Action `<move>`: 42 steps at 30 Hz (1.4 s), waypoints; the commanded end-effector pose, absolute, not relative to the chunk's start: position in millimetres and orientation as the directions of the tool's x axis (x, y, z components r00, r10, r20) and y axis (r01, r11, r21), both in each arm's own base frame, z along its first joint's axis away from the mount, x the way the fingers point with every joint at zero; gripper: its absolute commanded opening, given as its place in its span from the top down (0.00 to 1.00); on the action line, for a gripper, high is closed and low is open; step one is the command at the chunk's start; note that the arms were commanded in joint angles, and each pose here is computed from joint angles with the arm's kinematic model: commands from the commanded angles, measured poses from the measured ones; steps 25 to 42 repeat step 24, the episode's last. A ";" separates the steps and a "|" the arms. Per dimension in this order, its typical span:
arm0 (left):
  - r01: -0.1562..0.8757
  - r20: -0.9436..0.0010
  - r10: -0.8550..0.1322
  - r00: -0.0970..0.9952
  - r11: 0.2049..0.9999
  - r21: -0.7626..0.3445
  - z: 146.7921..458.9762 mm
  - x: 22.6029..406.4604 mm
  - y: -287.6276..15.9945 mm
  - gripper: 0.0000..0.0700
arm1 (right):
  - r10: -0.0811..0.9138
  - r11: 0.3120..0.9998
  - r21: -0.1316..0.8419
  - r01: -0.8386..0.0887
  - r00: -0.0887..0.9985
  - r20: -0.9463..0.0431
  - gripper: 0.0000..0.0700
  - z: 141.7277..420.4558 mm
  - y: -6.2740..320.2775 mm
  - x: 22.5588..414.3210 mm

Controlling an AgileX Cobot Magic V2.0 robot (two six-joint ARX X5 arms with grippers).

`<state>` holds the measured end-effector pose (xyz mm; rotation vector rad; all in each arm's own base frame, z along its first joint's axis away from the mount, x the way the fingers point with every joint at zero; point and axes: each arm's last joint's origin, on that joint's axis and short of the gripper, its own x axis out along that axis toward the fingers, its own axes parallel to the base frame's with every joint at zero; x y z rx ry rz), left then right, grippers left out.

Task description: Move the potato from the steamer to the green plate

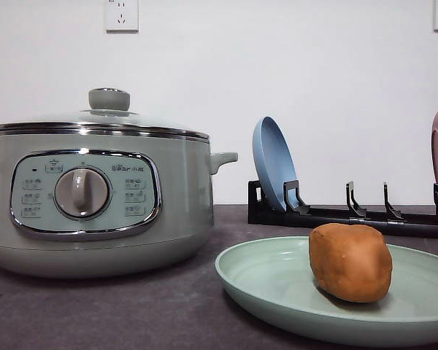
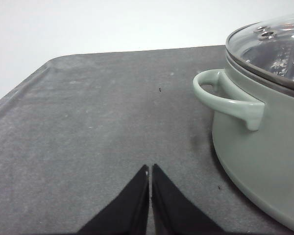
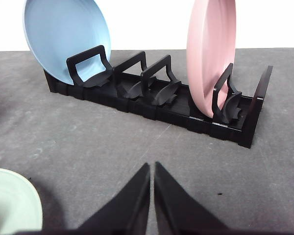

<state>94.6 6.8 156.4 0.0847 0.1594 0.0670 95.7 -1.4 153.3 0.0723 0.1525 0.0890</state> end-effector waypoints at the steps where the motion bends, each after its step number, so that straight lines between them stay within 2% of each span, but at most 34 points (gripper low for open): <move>1: -0.060 -0.179 0.075 0.981 0.995 0.085 149.2 95.4 6.9 1.00 | 0.093 0.994 0.075 -0.083 0.985 -0.148 1.00 151.9 -1.6 95.9; 42: -0.060 -0.179 0.075 0.981 0.995 0.085 149.2 95.4 6.9 1.00 | 0.093 0.994 0.075 -0.083 0.985 -0.148 1.00 151.9 -1.6 95.9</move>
